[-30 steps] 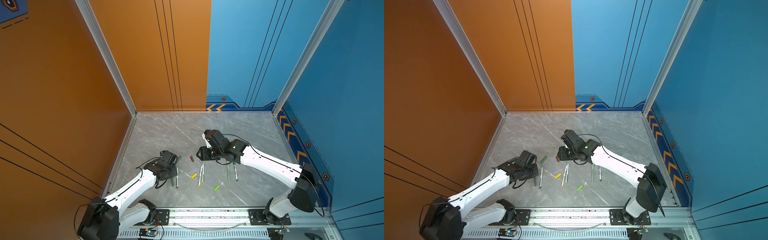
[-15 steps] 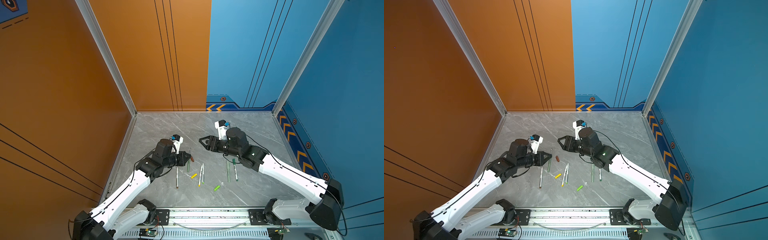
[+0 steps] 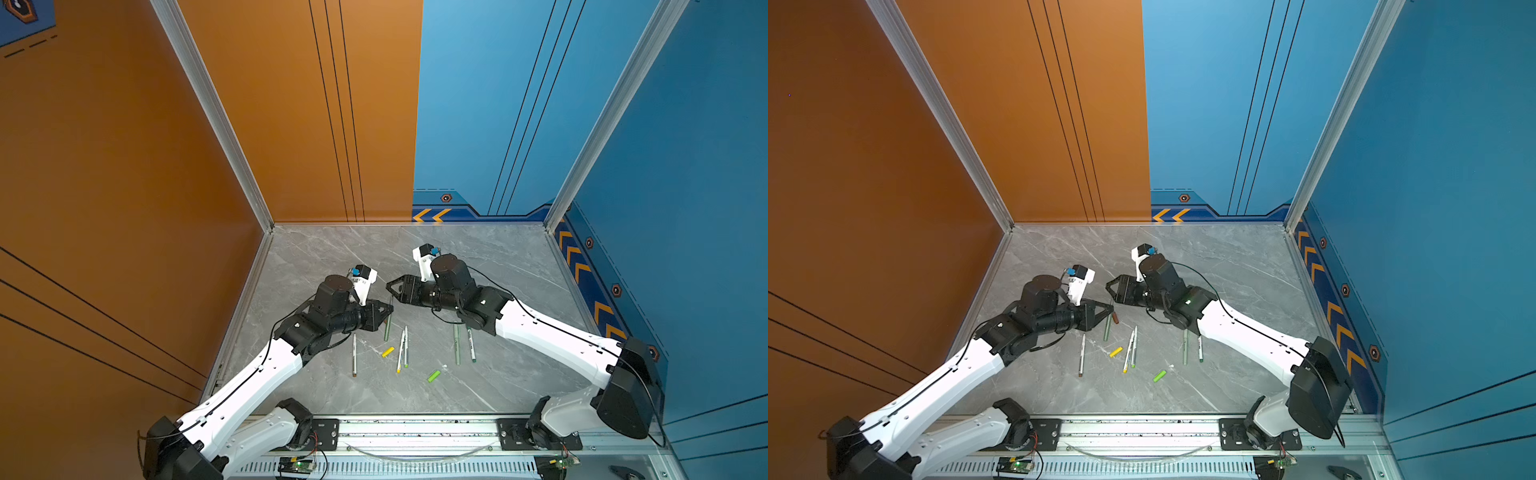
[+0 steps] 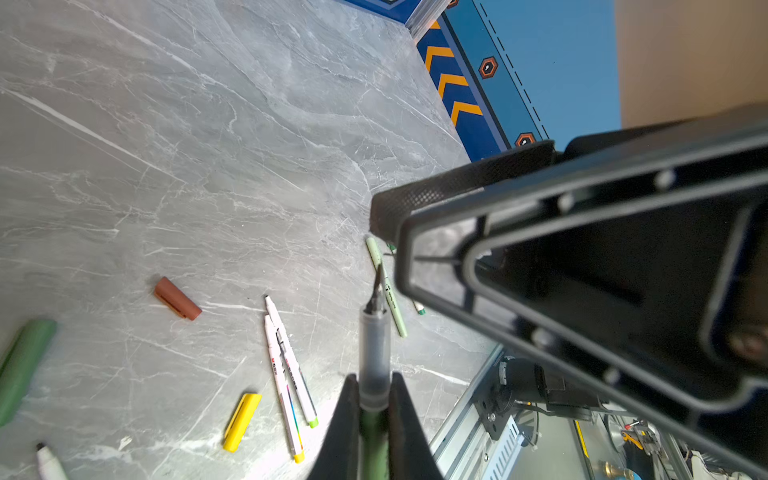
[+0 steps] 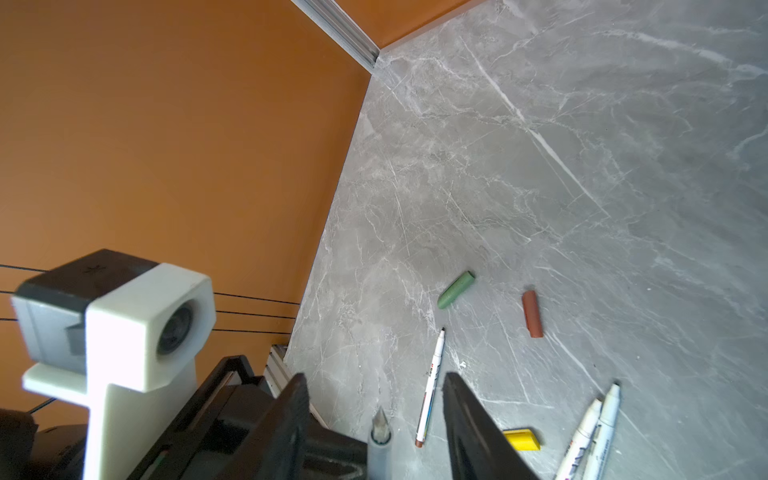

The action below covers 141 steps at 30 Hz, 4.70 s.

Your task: Insert the pens into the pen caps

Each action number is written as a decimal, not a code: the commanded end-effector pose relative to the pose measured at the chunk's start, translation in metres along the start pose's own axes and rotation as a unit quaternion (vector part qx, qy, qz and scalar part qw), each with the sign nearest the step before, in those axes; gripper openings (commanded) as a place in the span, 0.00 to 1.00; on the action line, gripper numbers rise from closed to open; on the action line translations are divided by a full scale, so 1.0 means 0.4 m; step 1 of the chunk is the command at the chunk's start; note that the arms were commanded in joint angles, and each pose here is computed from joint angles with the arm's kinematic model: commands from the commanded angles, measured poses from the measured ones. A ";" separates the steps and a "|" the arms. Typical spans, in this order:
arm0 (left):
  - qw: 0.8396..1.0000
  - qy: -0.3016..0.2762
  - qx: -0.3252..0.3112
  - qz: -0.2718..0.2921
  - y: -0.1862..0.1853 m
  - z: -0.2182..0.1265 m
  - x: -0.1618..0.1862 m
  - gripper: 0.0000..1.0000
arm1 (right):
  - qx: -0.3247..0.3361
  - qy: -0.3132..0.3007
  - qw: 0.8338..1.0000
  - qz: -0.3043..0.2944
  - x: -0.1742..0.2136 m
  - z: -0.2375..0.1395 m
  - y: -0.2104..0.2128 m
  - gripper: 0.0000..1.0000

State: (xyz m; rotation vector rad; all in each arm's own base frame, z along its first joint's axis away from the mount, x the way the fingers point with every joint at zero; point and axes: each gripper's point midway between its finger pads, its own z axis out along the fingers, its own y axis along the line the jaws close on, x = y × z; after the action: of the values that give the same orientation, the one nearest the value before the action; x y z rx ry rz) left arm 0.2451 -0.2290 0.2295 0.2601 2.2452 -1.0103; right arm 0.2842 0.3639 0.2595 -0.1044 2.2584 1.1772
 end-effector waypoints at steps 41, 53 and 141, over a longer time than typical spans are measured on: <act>1.000 0.010 0.000 0.005 0.013 0.001 0.046 0.46 | -0.005 -0.001 0.999 0.033 -0.004 0.008 0.019 0.06; 1.000 0.016 -0.011 0.006 0.027 0.014 0.048 0.15 | -0.009 0.004 0.999 0.037 0.003 0.007 0.019 0.06; 0.940 -0.113 -0.305 -0.097 0.299 -0.317 -0.022 0.00 | 0.080 0.358 0.868 -0.333 0.337 0.482 -0.262 0.66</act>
State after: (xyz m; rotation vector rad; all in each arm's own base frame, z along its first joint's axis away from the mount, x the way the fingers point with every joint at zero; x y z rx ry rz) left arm 0.2407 -0.0592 0.2126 -0.3194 2.3003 -0.3714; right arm 0.3106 0.4970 0.0365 -1.2866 2.4751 0.7068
